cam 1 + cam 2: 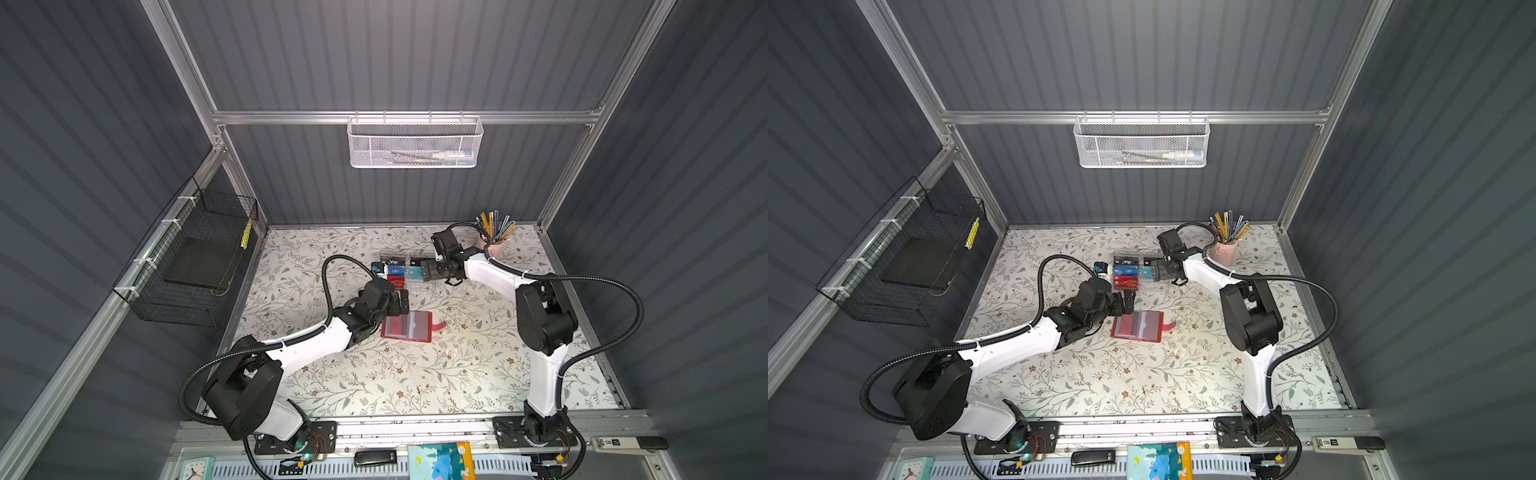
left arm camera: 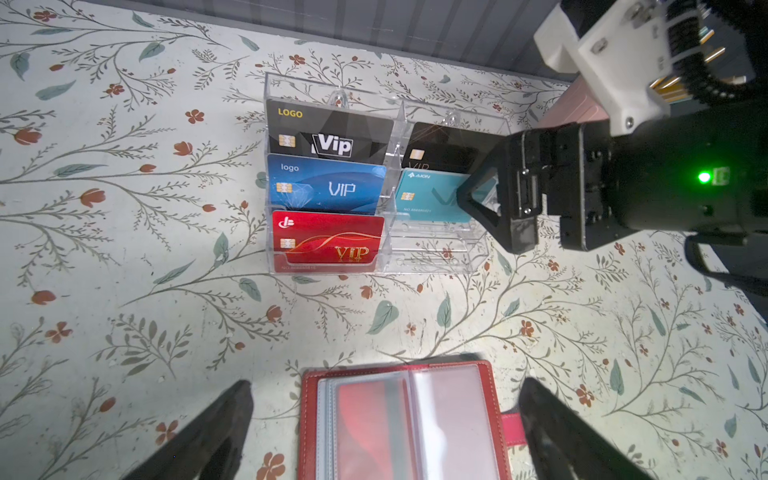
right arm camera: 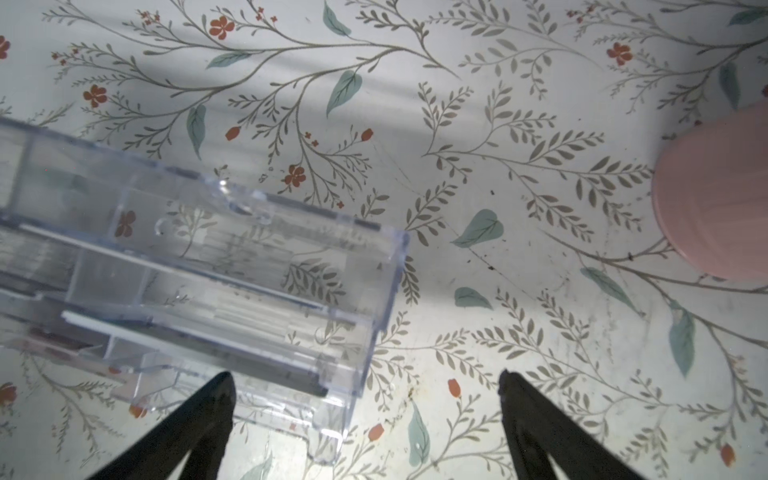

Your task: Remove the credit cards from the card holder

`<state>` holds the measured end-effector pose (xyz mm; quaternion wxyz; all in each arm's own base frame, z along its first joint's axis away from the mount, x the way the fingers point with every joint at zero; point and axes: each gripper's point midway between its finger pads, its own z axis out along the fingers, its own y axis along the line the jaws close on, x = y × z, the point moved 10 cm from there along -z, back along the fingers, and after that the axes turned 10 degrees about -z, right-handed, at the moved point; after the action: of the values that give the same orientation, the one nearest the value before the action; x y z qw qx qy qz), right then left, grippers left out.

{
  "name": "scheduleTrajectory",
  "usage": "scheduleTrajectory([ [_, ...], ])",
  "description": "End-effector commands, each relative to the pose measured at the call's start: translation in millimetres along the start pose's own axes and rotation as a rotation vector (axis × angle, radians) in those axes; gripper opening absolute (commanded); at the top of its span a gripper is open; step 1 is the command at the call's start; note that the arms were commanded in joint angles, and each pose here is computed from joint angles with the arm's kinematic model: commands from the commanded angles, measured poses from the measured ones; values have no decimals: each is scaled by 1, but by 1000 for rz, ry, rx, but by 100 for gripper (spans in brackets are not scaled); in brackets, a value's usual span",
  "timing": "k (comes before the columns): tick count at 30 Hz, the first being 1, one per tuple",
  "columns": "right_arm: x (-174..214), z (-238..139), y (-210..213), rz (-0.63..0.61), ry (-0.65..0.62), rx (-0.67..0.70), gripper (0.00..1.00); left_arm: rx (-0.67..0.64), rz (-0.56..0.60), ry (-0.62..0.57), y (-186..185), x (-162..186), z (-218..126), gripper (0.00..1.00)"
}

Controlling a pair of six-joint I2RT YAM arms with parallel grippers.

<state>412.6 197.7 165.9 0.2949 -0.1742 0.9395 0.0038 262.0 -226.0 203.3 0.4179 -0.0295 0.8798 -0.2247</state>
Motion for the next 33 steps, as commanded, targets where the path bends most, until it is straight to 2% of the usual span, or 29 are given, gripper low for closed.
scheduleTrajectory([
  [1, -2, -23, 0, 30, -41, -48, 99, -2, 2, -17, 4, -7, -14, 100],
  [17, 24, -104, -2, 66, -152, -61, 99, -12, -4, -28, 9, -26, -53, 100],
  [20, 36, -115, -5, 70, -133, -55, 99, -10, -6, -46, 11, -33, -62, 100],
  [33, 78, -138, -16, 107, -125, -7, 99, -64, -33, -70, 34, -33, -84, 100],
])
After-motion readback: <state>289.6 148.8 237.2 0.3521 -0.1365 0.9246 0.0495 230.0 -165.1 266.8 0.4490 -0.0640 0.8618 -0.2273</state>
